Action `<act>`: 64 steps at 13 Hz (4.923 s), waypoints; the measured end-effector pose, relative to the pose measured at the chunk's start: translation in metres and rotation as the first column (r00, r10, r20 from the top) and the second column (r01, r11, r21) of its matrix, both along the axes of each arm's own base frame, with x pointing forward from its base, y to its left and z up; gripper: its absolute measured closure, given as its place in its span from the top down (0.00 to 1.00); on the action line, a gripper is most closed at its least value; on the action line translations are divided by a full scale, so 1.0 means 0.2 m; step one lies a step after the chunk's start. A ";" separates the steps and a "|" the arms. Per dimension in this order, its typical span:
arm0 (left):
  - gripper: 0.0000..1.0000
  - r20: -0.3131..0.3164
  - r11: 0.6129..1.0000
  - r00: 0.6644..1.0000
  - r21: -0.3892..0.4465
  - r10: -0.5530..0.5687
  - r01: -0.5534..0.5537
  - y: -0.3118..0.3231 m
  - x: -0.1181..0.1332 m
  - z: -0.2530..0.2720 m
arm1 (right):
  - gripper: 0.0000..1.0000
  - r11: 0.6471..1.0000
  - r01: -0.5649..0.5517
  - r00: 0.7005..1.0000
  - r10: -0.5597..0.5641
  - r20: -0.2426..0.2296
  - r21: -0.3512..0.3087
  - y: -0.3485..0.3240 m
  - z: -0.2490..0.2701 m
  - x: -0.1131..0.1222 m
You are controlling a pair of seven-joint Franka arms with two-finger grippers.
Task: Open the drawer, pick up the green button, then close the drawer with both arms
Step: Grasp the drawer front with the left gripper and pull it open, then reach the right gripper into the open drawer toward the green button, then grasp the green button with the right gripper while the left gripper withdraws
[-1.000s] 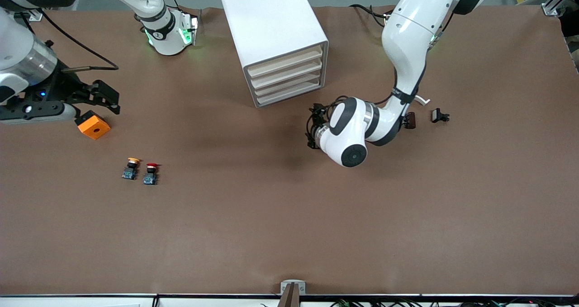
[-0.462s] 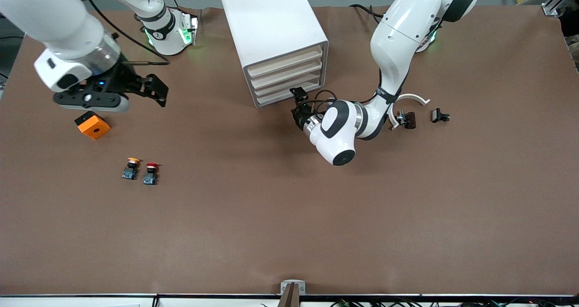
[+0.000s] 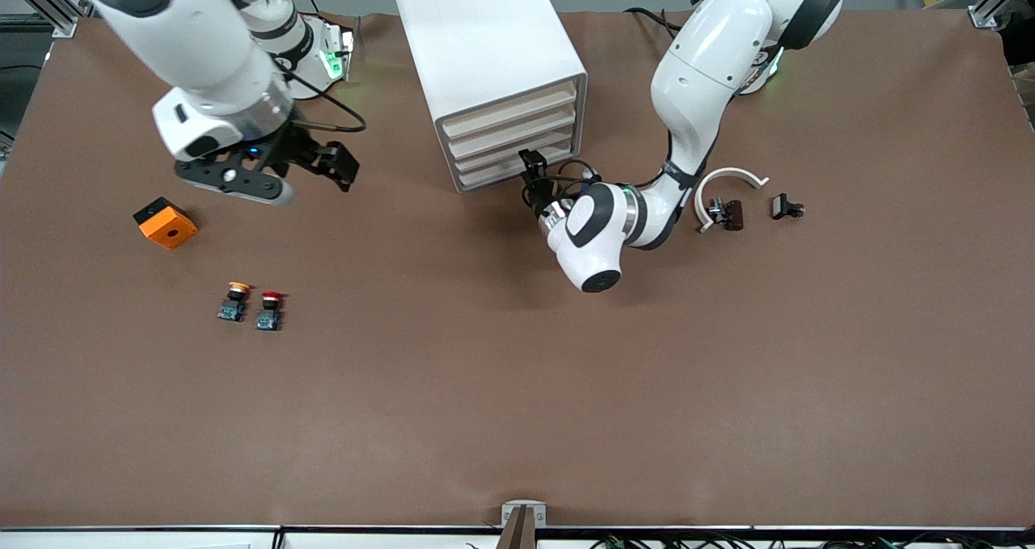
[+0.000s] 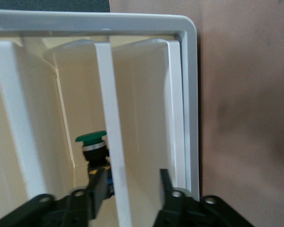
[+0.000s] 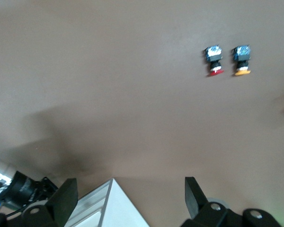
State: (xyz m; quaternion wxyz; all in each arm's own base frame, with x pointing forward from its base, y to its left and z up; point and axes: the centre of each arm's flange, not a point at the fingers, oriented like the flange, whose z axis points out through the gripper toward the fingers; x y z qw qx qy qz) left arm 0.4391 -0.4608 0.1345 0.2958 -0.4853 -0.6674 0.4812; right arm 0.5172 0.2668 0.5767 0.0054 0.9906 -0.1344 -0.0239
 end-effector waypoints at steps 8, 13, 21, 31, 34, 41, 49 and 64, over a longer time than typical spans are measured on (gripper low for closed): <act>0.43 -0.056 1.000 0.998 -0.008 -0.015 0.015 -0.03 -0.04 0.01 | 1.00 0.991 0.118 0.991 -0.113 -0.075 0.069 0.16 -0.07 -0.04; 0.42 -0.075 0.999 0.996 0.002 -0.050 0.051 -0.08 -0.13 -0.01 | 1.00 0.977 0.207 0.975 -0.202 -0.090 0.058 0.31 -0.11 -0.05; 0.14 -0.068 0.999 0.997 0.020 0.031 -0.030 0.07 0.05 -0.02 | 1.00 0.944 0.326 0.943 -0.321 -0.083 0.053 0.63 -0.19 -0.08; 0.14 0.035 0.981 0.984 -0.092 0.175 -0.171 0.40 0.45 0.03 | 1.00 0.858 0.513 0.853 -0.512 -0.098 -0.011 1.08 -0.68 -0.18; 0.30 0.087 0.972 0.976 -0.138 0.201 -0.188 0.48 0.53 0.03 | 1.00 0.834 0.550 0.828 -0.551 -0.101 -0.040 1.16 -0.88 -0.19; 1.00 0.233 0.969 0.947 -0.162 0.223 -0.188 0.70 0.82 0.22 | 1.00 0.822 0.568 0.817 -0.569 -0.094 -0.046 1.20 -1.18 -0.22; 1.00 0.648 0.988 0.747 0.064 -0.148 0.141 0.88 1.04 0.95 | 1.00 0.834 0.544 0.830 -0.551 -0.090 -0.086 1.31 -1.40 -0.41; 1.00 0.843 0.504 0.220 0.068 -0.490 0.861 1.57 1.11 1.49 | 0.40 0.831 0.543 0.828 -0.554 -0.091 -0.119 1.30 -1.54 -0.41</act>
